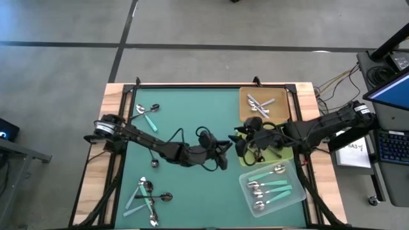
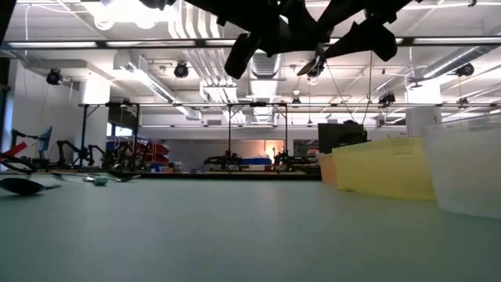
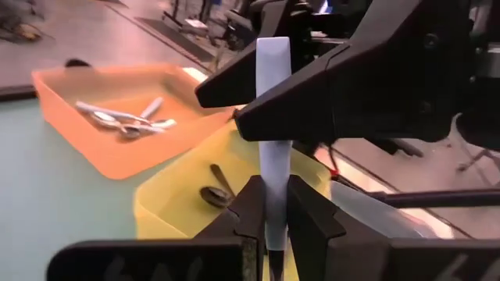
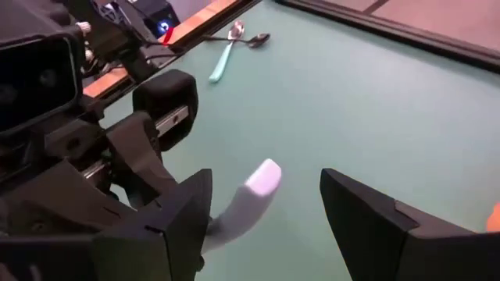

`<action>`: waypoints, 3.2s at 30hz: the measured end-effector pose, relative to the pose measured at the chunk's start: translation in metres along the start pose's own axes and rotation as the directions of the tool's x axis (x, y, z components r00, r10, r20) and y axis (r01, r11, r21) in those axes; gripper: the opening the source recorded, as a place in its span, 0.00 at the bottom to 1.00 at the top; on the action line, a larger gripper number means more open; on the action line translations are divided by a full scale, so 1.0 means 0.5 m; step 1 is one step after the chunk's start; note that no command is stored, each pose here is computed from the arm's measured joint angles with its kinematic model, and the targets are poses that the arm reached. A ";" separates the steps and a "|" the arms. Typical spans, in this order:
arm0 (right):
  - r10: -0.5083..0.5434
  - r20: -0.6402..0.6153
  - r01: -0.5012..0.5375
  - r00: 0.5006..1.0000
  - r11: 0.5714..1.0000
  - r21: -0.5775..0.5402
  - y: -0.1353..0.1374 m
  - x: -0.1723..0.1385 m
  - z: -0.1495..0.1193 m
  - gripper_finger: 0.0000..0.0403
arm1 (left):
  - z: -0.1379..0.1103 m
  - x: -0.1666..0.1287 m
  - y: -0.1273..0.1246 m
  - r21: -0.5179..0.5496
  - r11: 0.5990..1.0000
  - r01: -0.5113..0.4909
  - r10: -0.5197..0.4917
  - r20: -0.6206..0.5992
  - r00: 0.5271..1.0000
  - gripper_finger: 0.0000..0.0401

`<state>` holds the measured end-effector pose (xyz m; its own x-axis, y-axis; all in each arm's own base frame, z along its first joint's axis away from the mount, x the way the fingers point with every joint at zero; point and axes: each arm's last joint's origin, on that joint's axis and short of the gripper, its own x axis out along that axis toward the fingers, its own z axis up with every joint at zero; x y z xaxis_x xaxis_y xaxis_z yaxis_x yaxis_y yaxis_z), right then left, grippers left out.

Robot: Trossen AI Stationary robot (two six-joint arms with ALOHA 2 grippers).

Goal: Sort silverware by color (type)
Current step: Put the blue spoon into the orange bin, then put the green spoon into the transparent bin

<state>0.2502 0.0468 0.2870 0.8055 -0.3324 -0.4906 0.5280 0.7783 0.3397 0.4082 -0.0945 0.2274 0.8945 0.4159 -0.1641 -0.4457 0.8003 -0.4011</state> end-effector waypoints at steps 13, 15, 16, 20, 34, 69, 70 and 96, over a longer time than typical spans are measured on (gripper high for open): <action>0.070 -0.020 -0.072 0.997 0.987 -0.144 -0.001 0.004 0.017 0.07 | 0.009 0.010 0.000 0.071 0.997 -0.040 0.041 -0.003 0.999 0.08; 0.083 -0.029 -0.087 0.996 0.981 -0.171 0.001 0.002 0.025 0.07 | 0.013 0.010 -0.002 0.071 0.996 -0.047 0.047 0.000 0.999 0.10; 0.078 -0.032 -0.083 0.996 0.976 -0.201 0.002 -0.002 0.031 0.07 | 0.015 0.011 -0.003 0.072 0.996 -0.050 0.050 -0.001 0.999 0.12; -0.092 -0.048 0.069 0.995 0.935 -0.348 -0.013 -0.023 0.066 0.07 | 0.037 0.008 -0.015 0.127 0.990 -0.062 0.066 -0.027 0.997 0.15; -0.701 0.012 0.515 0.713 0.512 -0.687 -0.179 0.024 0.109 0.07 | 0.096 -0.013 -0.023 0.453 0.851 -0.267 0.376 -0.171 0.910 0.17; -0.809 -0.305 0.506 0.502 0.561 -0.656 -0.376 0.135 0.084 0.34 | -0.042 -0.196 0.274 0.569 0.493 -0.658 0.845 -0.494 0.205 0.17; -0.808 -0.306 0.505 0.503 0.562 -0.655 -0.375 0.135 0.084 0.34 | -0.041 -0.198 0.286 0.546 0.491 -0.679 0.841 -0.500 0.206 0.17; -0.728 -0.386 0.433 0.567 0.661 -0.613 -0.370 0.137 0.080 0.34 | -0.043 -0.273 0.489 -0.200 0.291 -0.936 0.803 -0.481 0.352 0.17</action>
<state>0.2185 -0.1415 0.2224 -0.0319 -0.5498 -0.8347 0.5329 0.6971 -0.4796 0.1781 0.0350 0.1324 -0.0256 0.5815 -0.8131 -0.9594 -0.2429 -0.1435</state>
